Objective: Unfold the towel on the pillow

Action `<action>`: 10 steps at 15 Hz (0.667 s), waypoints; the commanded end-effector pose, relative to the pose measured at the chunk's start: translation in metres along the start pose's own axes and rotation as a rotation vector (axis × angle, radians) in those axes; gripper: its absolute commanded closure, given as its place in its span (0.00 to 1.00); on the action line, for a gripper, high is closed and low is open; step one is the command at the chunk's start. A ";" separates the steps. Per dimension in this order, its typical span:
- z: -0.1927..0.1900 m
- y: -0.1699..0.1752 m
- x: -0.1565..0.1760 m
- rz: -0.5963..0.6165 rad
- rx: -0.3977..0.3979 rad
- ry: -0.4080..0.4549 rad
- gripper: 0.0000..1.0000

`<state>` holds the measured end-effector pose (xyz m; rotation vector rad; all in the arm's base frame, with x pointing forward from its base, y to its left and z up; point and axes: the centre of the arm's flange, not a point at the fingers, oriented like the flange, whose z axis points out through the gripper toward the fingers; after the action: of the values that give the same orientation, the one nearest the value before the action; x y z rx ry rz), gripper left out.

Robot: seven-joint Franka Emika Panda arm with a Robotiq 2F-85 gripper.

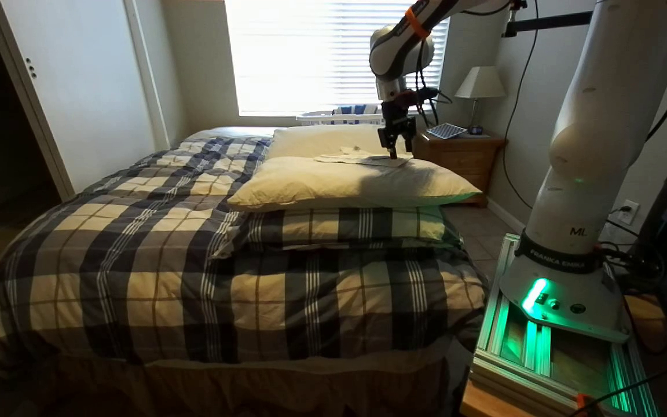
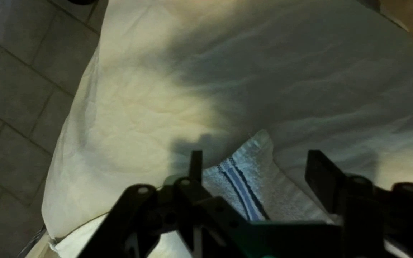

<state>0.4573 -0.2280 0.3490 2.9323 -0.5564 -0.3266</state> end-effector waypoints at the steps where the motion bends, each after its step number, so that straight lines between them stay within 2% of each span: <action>1: 0.009 -0.002 -0.003 -0.008 0.035 0.030 0.11; 2: 0.012 -0.003 -0.002 -0.004 0.031 0.033 0.06; 3: 0.013 -0.004 -0.001 -0.007 0.032 0.035 0.38; 6: 0.018 -0.005 -0.001 -0.009 0.029 0.043 0.52; 10: 0.021 -0.005 0.000 0.001 0.003 0.025 0.82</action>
<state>0.4568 -0.2251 0.3322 2.9382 -0.5426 -0.2909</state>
